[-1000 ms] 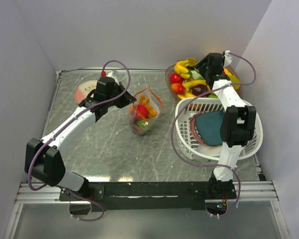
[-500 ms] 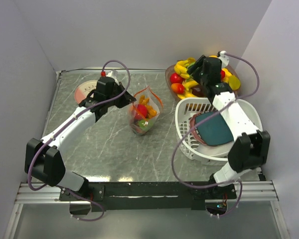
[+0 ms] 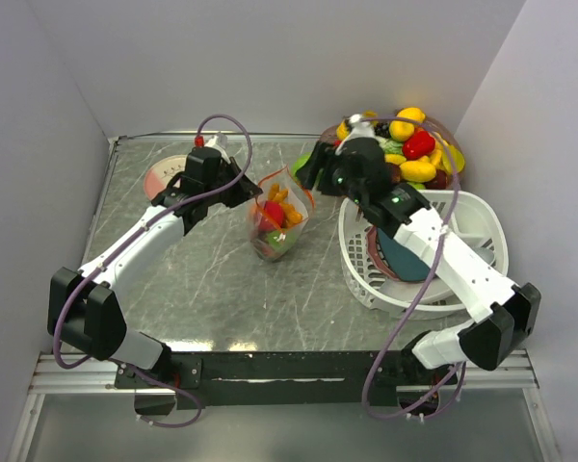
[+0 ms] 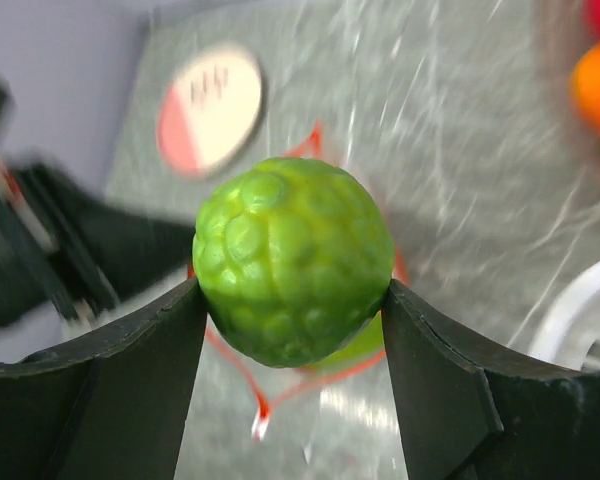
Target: Place the food in the zip-top bag and seal the zipper
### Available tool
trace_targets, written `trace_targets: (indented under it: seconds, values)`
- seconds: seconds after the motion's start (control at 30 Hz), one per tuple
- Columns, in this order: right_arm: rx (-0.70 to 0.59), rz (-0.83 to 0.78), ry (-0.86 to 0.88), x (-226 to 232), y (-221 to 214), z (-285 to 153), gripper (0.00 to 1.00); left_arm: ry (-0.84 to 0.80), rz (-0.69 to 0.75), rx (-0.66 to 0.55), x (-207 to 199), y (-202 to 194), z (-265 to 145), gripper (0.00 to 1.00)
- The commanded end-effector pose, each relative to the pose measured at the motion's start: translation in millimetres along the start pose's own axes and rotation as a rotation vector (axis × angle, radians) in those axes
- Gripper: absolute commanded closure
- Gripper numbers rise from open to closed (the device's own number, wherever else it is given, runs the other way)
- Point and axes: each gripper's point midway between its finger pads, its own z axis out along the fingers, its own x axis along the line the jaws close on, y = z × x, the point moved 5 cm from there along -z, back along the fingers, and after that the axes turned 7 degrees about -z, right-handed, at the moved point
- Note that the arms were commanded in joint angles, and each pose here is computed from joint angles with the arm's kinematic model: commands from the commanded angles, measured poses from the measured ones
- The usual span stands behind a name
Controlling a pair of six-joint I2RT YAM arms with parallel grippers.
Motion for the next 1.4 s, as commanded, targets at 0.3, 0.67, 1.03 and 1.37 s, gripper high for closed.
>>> trace_targets:
  seconds: [0.3, 0.67, 1.03, 1.37]
  values:
    - [0.296, -0.181, 0.016, 19, -70, 42, 0.25, -0.059, 0.038, -0.057, -19, 17, -11, 0.99]
    - [0.159, -0.195, -0.018, 22, -27, 19, 0.01, -0.054, 0.031, -0.051, -16, 15, -9, 0.99]
    - [0.019, -0.111, -0.372, -80, 32, 14, 0.01, -0.057, 0.025, -0.047, -15, 12, -14, 0.99]
    - [-0.082, 0.088, -0.739, -216, 63, 39, 0.04, -0.068, 0.023, -0.032, -13, 6, -18, 0.99]
